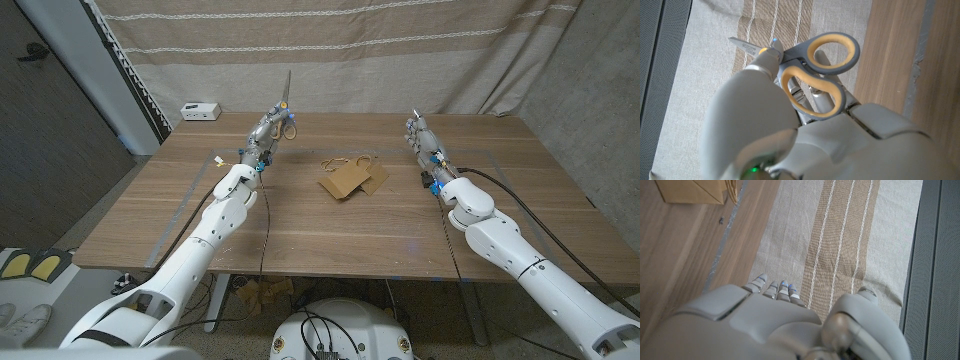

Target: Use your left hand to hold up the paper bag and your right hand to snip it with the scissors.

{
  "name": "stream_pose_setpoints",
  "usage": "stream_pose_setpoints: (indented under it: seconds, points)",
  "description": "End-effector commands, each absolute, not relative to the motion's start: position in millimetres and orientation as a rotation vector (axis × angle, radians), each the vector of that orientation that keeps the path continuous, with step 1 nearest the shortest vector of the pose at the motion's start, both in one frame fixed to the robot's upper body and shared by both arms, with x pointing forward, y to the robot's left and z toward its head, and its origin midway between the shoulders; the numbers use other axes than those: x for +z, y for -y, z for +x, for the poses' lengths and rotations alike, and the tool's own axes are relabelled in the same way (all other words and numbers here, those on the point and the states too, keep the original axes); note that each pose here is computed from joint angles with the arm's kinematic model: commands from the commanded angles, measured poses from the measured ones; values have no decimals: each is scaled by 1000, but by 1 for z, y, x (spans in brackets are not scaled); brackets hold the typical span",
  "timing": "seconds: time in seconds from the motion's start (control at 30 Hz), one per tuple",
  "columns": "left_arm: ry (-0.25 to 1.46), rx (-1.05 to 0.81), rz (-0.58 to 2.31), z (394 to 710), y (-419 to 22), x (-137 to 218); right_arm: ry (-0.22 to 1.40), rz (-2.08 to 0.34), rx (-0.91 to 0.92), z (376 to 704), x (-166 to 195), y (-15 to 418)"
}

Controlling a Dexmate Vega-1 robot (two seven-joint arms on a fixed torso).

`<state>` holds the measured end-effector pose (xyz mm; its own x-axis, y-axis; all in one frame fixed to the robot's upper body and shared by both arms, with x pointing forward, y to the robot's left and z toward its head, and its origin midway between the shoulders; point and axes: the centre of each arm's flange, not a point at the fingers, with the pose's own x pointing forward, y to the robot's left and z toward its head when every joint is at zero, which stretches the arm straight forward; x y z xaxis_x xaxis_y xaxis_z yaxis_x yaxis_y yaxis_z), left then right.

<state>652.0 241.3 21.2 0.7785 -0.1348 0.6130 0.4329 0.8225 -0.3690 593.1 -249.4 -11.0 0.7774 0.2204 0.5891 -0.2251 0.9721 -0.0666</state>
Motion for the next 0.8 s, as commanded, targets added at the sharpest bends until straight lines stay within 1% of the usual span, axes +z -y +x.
stream_pose_setpoints:
  seconds: [0.03, 0.37, 0.8]
  points:
    - [592, -345, -571, 655, -231, 17, 626, 11, 235, 593, -15, 250]
    - [590, -353, -624, 661, -221, 23, 626, 8, 247, 595, -13, 249]
    - [585, -437, -659, 674, -204, 34, 619, -13, 269, 597, -14, 245]
